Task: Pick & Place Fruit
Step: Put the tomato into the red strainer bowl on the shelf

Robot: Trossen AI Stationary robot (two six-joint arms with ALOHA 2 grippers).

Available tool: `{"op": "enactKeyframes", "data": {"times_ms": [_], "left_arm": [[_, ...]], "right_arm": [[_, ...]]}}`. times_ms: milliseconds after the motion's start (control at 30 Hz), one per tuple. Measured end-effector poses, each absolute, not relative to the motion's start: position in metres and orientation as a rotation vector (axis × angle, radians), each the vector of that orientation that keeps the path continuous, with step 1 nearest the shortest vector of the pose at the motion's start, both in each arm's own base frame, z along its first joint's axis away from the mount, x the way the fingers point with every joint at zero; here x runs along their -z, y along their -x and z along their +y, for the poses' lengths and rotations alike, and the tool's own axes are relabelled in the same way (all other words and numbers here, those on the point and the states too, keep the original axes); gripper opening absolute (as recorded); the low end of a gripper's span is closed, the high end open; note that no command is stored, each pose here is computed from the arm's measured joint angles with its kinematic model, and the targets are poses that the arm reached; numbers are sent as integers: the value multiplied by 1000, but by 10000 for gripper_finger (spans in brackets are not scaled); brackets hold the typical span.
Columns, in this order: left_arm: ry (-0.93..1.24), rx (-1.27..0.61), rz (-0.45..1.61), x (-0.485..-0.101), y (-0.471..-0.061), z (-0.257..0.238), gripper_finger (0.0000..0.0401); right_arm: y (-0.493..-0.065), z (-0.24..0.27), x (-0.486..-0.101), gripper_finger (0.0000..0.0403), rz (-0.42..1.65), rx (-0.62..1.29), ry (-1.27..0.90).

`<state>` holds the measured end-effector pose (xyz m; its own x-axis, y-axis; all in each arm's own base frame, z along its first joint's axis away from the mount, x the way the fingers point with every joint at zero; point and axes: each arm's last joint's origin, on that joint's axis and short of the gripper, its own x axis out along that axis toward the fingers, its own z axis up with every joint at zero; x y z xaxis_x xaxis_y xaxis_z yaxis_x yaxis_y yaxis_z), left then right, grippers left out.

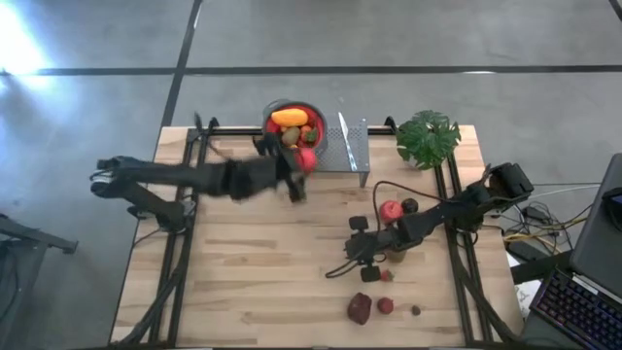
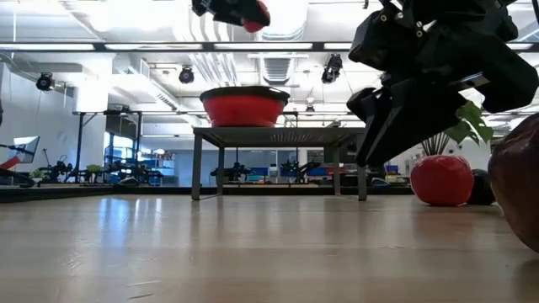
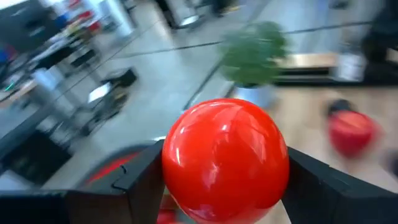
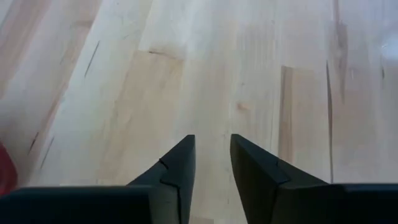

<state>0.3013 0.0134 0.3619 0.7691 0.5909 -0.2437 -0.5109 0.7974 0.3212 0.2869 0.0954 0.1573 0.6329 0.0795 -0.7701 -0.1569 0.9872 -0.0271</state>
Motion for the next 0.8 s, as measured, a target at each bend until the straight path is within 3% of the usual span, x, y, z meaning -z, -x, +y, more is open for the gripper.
{"op": "enactKeyframes", "data": {"times_ms": [233,533,800], "left_arm": [[-85,-731,437,-394,-283,89,265],[65,-708,557,-359,-292,138,265],[68,-704,659,-331,-309,147,272]], "right_arm": [[-287,95,-157,74,874,-142,107],[-287,95,-157,81,864,-149,117],[-285,95,-154,102,876,-147,120]]}}
